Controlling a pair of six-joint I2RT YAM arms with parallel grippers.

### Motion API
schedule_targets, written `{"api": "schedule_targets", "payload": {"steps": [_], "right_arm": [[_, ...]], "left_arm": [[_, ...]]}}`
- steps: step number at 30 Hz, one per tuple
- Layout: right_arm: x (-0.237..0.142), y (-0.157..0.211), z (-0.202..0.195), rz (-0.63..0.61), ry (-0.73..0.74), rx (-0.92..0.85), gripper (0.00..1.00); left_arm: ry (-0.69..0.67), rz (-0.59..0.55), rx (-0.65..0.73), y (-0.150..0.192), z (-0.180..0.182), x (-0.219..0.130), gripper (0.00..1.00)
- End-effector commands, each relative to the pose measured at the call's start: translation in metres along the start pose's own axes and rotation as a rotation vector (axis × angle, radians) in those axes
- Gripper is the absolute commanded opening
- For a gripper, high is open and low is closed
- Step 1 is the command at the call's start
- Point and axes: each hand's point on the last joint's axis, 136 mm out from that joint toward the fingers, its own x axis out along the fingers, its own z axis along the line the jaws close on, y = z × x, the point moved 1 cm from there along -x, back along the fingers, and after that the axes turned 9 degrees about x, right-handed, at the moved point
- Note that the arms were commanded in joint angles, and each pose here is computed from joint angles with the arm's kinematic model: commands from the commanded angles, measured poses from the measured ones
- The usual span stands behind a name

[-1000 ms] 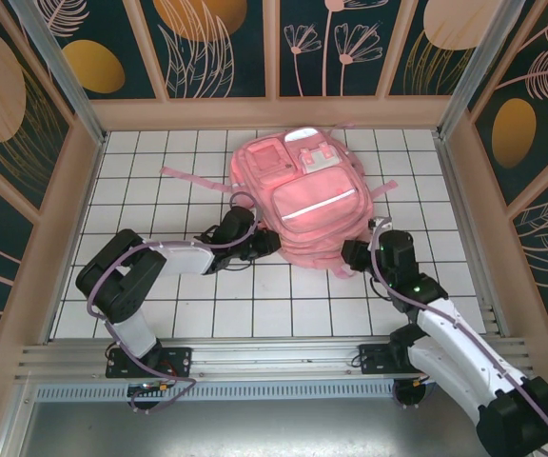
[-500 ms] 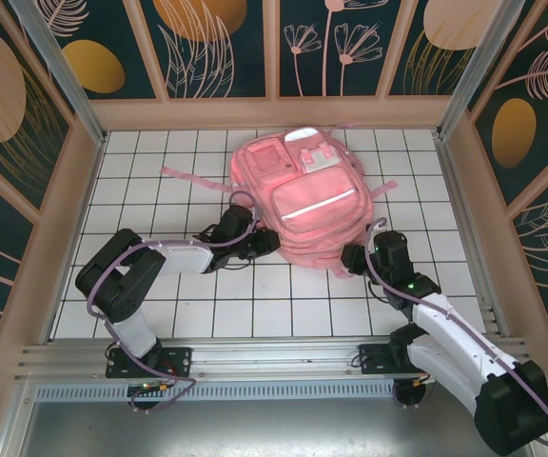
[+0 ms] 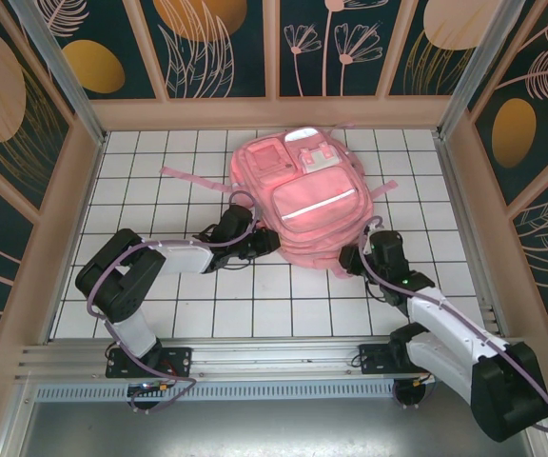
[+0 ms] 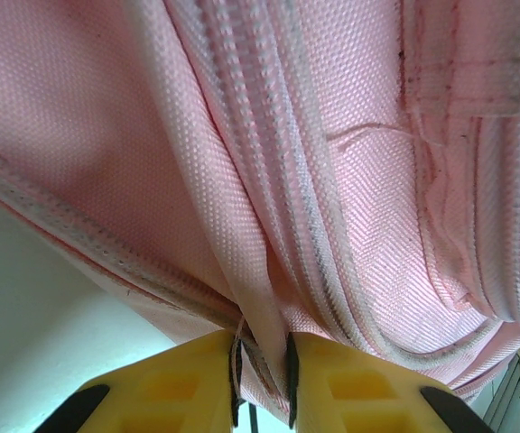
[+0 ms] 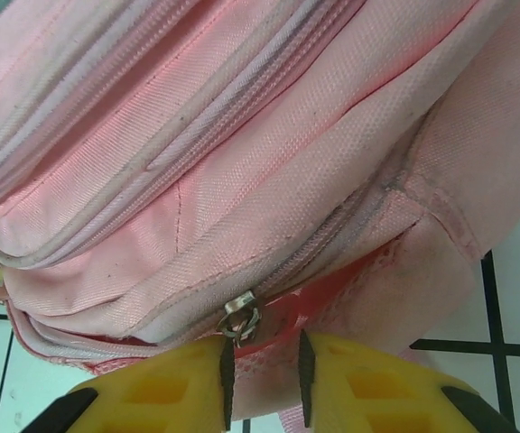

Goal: Pack the student bag

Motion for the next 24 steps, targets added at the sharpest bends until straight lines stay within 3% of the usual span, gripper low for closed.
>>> {"api": "schedule_targets", "payload": {"steps": [1, 8, 17, 24], "right_arm": [[0.004, -0.009, 0.008, -0.017, -0.032, 0.008, 0.30], [0.006, -0.020, 0.007, -0.043, 0.003, 0.003, 0.19], [0.001, -0.017, 0.021, -0.005, -0.066, 0.003, 0.01], [-0.004, -0.005, 0.033, 0.041, -0.105, -0.001, 0.00]], "left_arm": [[0.011, -0.038, 0.008, -0.014, -0.001, 0.001, 0.22], [0.019, -0.034, 0.005, -0.011, 0.000, 0.002, 0.22], [0.034, -0.029, -0.003, -0.009, -0.001, 0.004, 0.20], [0.054, -0.039, -0.007, -0.013, -0.006, 0.003, 0.19]]}}
